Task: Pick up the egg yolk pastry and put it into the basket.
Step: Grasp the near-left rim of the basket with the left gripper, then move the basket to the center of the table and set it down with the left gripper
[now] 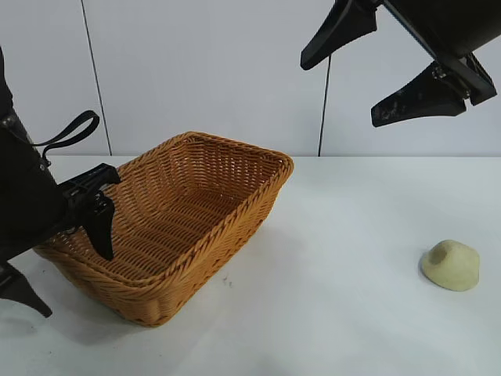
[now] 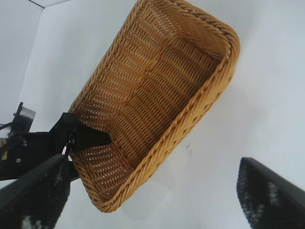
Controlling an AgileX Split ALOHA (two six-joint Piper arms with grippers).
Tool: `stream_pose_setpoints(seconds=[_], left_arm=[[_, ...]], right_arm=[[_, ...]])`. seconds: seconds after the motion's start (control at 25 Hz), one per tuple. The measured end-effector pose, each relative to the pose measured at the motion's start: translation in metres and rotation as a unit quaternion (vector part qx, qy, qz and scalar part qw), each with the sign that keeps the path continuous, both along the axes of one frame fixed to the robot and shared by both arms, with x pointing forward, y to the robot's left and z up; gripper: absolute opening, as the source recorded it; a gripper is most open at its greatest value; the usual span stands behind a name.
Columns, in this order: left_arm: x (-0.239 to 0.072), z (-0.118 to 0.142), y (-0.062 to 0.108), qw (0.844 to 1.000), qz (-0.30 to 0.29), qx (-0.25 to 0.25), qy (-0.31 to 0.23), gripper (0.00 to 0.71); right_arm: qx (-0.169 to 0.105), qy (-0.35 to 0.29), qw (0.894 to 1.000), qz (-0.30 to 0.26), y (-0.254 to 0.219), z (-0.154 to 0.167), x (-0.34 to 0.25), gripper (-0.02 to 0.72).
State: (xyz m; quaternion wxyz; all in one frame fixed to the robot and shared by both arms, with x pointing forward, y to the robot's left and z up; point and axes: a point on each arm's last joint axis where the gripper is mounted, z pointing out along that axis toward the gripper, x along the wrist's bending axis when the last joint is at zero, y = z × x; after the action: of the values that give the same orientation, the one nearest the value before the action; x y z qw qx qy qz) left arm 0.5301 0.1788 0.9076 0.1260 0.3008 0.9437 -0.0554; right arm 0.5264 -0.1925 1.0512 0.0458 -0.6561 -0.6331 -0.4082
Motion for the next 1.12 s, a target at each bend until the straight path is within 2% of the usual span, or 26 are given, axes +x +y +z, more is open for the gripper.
stream_pose_setpoints(seconds=[0.28,0.36,0.56,0.72,0.92,1.12], left_arm=[[0.0,0.0,0.0,1.0,0.0,0.001,0.003,0.132],[0.0,0.0,0.0,1.0,0.007,-0.003,0.001,0.089],[0.001,0.003,0.0,1.0,0.002,-0.003,-0.005,0.085],[0.008,0.02,0.007,1.0,-0.028,0.0,-0.01,0.083],[0.027,0.044,0.019,0.994,-0.11,0.0,-0.03,0.082],[0.04,0.062,0.017,0.98,-0.188,-0.011,-0.068,0.082]], right_arm=[[0.0,0.0,1.0,0.0,0.0,0.0,0.0,0.678],[0.0,0.0,1.0,0.0,0.0,0.0,0.0,0.678],[0.0,0.0,1.0,0.0,0.0,0.0,0.0,0.678],[0.0,0.0,1.0,0.0,0.0,0.0,0.0,0.678],[0.0,0.0,1.0,0.0,0.0,0.0,0.0,0.678],[0.0,0.0,1.0,0.0,0.0,0.0,0.0,0.678]])
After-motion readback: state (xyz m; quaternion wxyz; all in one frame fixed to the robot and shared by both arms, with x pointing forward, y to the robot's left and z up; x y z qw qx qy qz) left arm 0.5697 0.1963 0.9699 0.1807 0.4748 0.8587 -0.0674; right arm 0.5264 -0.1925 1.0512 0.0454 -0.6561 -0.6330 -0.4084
